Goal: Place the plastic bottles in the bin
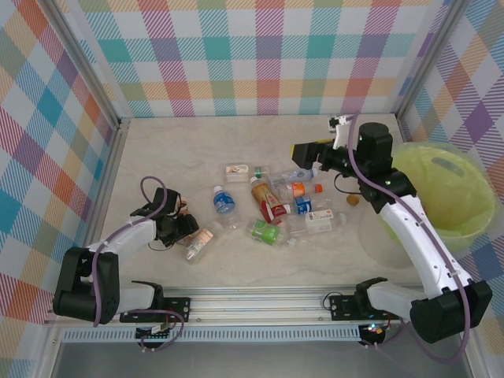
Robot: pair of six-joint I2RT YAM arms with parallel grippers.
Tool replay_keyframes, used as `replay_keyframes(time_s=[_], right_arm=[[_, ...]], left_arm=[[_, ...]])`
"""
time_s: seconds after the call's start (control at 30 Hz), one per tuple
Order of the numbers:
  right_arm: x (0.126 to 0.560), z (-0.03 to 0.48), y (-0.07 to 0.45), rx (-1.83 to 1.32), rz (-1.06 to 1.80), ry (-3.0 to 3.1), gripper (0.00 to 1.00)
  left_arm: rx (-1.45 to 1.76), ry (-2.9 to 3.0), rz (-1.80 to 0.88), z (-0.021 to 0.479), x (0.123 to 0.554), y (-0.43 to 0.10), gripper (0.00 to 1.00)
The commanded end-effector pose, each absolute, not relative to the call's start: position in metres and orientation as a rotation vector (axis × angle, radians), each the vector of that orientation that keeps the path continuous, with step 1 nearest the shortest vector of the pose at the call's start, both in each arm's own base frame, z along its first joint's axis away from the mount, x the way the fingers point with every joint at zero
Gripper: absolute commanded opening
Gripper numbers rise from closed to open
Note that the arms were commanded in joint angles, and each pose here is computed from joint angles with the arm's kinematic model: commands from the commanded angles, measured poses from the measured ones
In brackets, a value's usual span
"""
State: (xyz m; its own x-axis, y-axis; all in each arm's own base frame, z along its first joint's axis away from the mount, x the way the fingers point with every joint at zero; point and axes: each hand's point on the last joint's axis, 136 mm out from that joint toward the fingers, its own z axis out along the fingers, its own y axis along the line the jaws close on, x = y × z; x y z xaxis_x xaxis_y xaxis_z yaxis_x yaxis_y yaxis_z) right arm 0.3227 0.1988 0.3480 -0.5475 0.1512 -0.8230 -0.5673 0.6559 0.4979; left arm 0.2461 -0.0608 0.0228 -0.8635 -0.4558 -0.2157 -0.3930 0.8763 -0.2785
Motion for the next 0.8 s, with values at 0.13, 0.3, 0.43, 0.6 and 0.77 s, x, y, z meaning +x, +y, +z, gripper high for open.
replay_keyframes(time_s=[0.13,0.3,0.43,0.6,0.77], right_arm=[[0.332,0.338,0.232,-0.411,0.964,1.929,1.0],[0.337,0.327,0.257,-0.362,1.013,1.937,1.0],[0.346,0.314,0.274,-0.2,1.138,1.986,1.0],[0.34,0.303,0.316,-0.178,1.286,2.071,1.0],[0.335,0.307,0.346,-0.172,1.482,2.07,1.0]], left_arm=[[-0.639,2.707,-0.352,0.038,0.254,-0.063,0.55],[-0.518,2.586,-0.517,0.084,0.271,-0.081,0.51],[-0.351,2.427,-0.712,0.137,0.286,-0.106,0.48],[-0.081,2.231,-0.909,0.202,0.296,-0.151,0.45],[0.177,2.146,-1.067,0.242,0.295,-0.2,0.45]])
